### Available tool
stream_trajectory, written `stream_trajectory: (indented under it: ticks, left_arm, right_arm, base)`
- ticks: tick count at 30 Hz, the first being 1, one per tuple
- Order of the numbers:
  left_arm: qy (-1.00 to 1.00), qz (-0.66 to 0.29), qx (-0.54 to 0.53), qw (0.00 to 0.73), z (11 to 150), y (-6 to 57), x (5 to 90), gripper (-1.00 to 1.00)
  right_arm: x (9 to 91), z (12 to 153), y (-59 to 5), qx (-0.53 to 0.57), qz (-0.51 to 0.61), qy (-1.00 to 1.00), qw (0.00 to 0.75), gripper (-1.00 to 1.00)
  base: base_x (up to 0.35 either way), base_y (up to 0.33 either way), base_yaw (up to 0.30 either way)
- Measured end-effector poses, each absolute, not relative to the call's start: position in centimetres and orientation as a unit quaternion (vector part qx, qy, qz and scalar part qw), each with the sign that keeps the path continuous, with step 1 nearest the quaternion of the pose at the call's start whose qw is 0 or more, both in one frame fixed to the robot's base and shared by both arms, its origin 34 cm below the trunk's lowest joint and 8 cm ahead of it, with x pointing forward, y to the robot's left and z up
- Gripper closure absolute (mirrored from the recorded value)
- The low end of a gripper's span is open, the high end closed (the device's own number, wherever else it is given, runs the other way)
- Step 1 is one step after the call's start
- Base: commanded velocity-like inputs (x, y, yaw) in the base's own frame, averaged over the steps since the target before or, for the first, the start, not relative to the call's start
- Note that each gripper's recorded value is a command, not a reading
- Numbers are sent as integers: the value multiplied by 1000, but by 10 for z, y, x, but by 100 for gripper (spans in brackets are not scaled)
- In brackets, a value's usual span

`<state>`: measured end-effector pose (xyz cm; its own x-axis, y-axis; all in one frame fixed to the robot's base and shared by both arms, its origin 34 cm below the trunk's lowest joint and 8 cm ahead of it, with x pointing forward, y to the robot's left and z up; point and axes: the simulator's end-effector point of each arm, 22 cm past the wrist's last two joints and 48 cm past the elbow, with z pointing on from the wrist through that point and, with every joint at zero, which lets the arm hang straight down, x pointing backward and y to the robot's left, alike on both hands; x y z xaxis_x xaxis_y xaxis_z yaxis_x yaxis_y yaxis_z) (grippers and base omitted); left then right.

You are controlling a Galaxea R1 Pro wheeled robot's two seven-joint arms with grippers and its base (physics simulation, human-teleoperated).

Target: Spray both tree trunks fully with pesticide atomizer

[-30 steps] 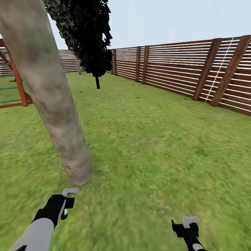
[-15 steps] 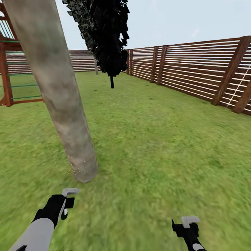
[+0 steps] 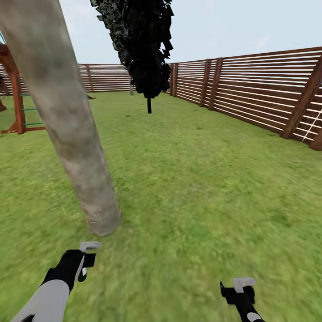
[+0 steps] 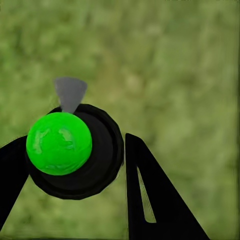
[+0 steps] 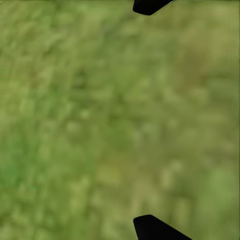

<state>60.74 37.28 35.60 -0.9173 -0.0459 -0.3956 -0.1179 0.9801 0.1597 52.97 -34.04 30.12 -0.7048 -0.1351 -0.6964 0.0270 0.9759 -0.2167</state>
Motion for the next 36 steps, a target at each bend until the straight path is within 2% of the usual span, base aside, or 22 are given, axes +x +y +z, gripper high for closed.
stream_trajectory:
  ticks: [15, 20, 21, 23, 24, 27, 31, 33, 36]
  left_arm:
    - [974, 74, -53, 209, 357, 359, 613, 100]
    - [970, 31, -45, 237, 378, 303, 652, 100]
    - [966, 35, -40, 252, 394, 306, 673, 100]
    - [969, 58, -54, 235, 413, 381, 677, 100]
    - [970, 40, -25, 240, 432, 393, 691, 100]
    - [973, 28, 10, 230, 472, 362, 728, 100]
    - [974, 63, 5, 219, 486, 408, 727, 100]
    - [975, 58, 12, 214, 483, 400, 726, 100]
    - [975, 37, 56, 212, 476, 338, 733, 100]
  right_arm:
    - [530, 301, -340, -29, -106, 917, 383, -100]
    - [529, 301, -342, -29, -107, 917, 383, -100]
    - [530, 301, -342, -29, -107, 917, 383, -100]
    - [529, 301, -343, -29, -108, 917, 383, -100]
    - [530, 302, -343, -30, -108, 917, 383, -100]
    - [529, 302, -346, -30, -110, 917, 383, -100]
    - [529, 302, -347, -31, -111, 917, 382, -100]
    - [528, 302, -348, -31, -111, 917, 382, -100]
    - [529, 302, -348, -30, -111, 917, 382, -100]
  base:
    - [117, -247, 273]
    - [0, -14, 42]
    - [0, -1, 2]
    - [0, 0, 0]
    - [0, 0, 0]
    - [0, 0, 0]
    - [0, 0, 0]
    - [0, 0, 0]
    - [0, 0, 0]
